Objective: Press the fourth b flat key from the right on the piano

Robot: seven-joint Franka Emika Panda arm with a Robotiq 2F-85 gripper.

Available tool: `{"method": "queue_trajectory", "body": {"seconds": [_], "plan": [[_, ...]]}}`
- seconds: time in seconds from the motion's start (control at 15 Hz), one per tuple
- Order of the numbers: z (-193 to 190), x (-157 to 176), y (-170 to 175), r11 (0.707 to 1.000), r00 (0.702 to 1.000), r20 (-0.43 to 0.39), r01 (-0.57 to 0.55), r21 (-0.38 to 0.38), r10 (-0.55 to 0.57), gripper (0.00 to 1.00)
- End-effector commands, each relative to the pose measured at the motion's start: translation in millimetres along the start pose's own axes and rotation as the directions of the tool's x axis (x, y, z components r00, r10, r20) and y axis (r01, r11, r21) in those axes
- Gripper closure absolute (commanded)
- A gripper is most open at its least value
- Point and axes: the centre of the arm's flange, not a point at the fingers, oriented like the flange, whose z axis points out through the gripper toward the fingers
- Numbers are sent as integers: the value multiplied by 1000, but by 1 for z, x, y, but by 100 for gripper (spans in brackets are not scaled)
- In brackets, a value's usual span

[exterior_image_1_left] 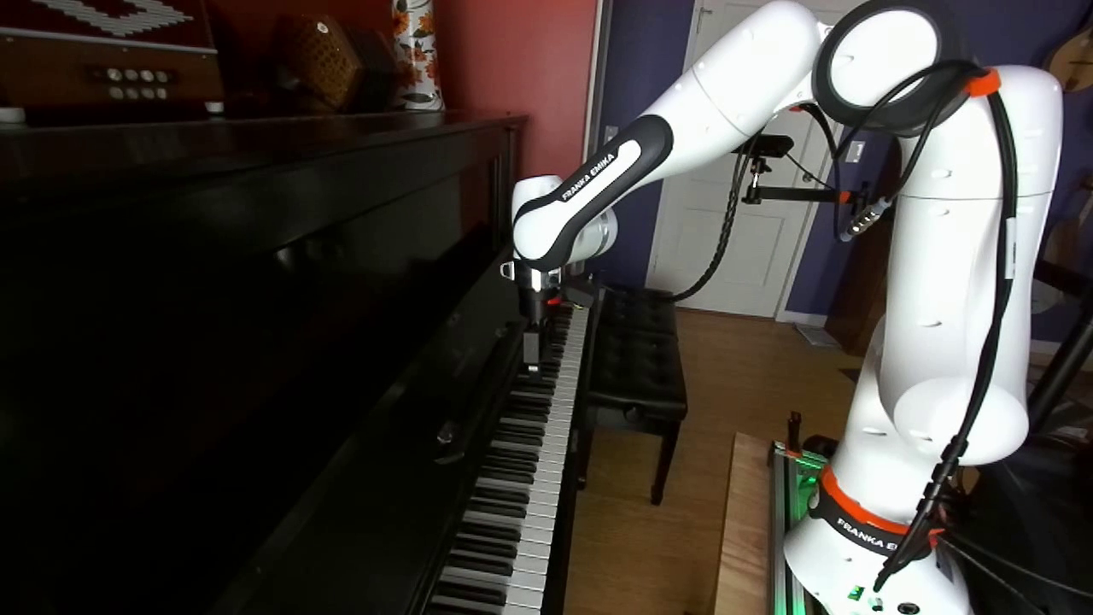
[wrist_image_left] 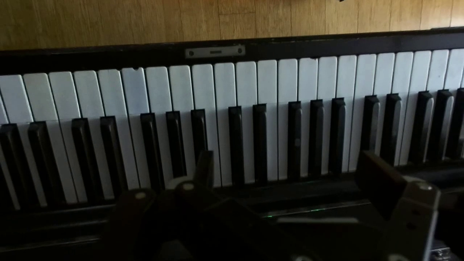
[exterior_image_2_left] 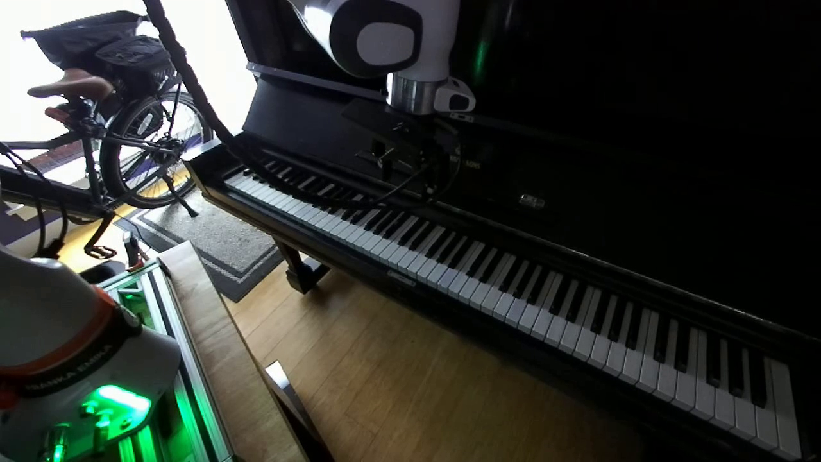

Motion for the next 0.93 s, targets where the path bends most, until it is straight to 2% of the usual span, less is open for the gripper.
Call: {"method": "queue_trajectory", "body": {"seconds": [0.0,0.2,0.33,0.47,0.87], "plan": [[0,0,0,1000,1000,0,0,0,0,0],[0,0,0,1000,1000,0,0,0,0,0],[13,5,10,998,1000,29,13,-56,-11,0],[21,3,19,995,998,29,52,-81,-50,0],[50,8,45,983,993,-8,111,-144,-114,0]]}}
